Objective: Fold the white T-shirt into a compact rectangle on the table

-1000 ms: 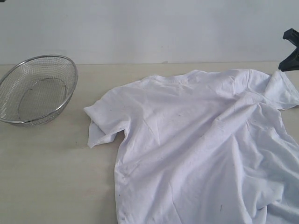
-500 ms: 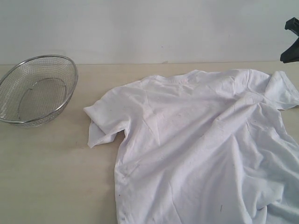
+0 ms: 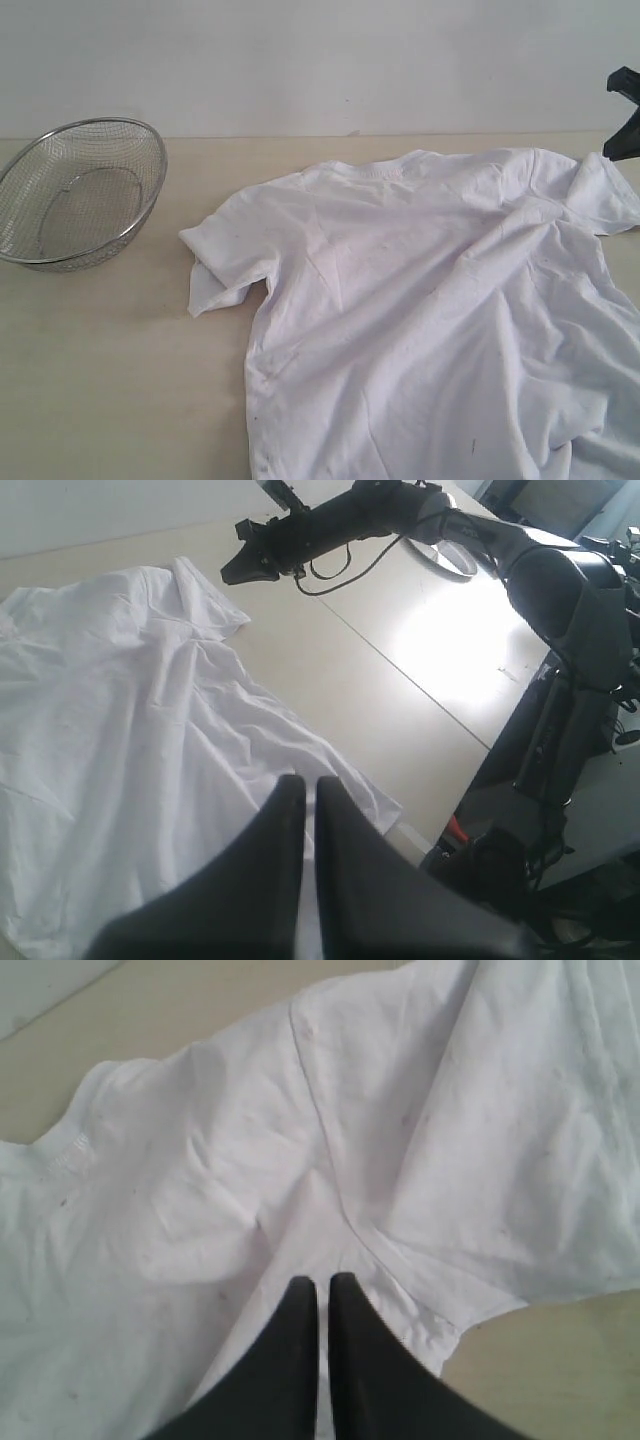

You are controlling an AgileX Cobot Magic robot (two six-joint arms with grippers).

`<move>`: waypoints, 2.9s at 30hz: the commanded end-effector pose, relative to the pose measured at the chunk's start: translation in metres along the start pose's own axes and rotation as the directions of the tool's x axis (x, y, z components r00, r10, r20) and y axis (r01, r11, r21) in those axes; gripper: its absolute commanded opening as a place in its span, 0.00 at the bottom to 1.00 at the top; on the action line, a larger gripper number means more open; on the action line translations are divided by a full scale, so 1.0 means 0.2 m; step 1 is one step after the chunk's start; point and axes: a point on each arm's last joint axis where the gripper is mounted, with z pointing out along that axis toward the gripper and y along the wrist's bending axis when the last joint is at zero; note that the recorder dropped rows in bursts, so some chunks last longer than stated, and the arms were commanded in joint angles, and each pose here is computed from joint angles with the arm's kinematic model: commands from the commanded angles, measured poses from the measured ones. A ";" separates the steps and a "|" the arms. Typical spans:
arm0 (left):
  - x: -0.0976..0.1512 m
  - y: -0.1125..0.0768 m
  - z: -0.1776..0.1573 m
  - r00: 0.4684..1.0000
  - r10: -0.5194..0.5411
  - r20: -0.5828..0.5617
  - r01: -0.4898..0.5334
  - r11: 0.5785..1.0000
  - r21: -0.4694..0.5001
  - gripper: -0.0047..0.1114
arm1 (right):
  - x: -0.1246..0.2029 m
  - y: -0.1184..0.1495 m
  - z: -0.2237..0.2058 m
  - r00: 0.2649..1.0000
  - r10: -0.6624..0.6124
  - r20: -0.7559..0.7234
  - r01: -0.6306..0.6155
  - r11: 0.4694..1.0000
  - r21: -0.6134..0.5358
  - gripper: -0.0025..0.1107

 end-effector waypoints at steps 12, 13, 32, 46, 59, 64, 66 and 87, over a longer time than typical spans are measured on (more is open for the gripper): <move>0.02 0.00 0.00 1.000 -0.013 -0.023 0.013 1.000 0.015 0.08 | 0.01 -0.12 0.20 0.998 0.053 0.026 -0.052 0.998 -0.032 0.02; 0.02 0.00 0.00 1.000 -0.013 -0.024 0.014 1.000 0.016 0.08 | 0.01 -0.13 0.21 0.998 0.057 0.037 -0.057 0.998 -0.022 0.02; 0.02 0.01 0.00 0.999 -0.002 -0.035 0.002 1.000 -0.010 0.08 | 0.06 -0.32 0.38 0.997 0.072 0.012 -0.073 0.987 0.143 0.02; 0.02 0.01 0.00 0.999 -0.002 -0.037 0.002 1.000 -0.009 0.08 | 0.10 -0.39 0.37 0.997 0.012 -0.072 0.009 0.956 0.294 0.02; 0.03 0.02 0.00 0.999 0.007 -0.048 -0.008 1.000 -0.028 0.08 | 0.03 -0.35 0.26 0.998 -0.062 -0.003 0.059 0.938 0.342 0.02; 0.03 0.02 0.00 0.999 0.007 -0.048 -0.008 1.000 -0.028 0.08 | -0.04 -0.23 0.14 0.992 -0.063 0.107 0.031 0.961 0.276 0.02; 0.03 0.02 0.00 0.999 0.007 -0.048 -0.008 1.000 -0.028 0.08 | -0.07 -0.16 0.09 0.988 -0.055 0.148 0.028 0.983 0.179 0.02; 0.05 0.04 0.00 0.993 0.061 -0.104 -0.069 0.995 -0.071 0.08 | 0.49 1.45 0.63 0.832 -0.549 0.086 0.544 0.774 -0.323 0.02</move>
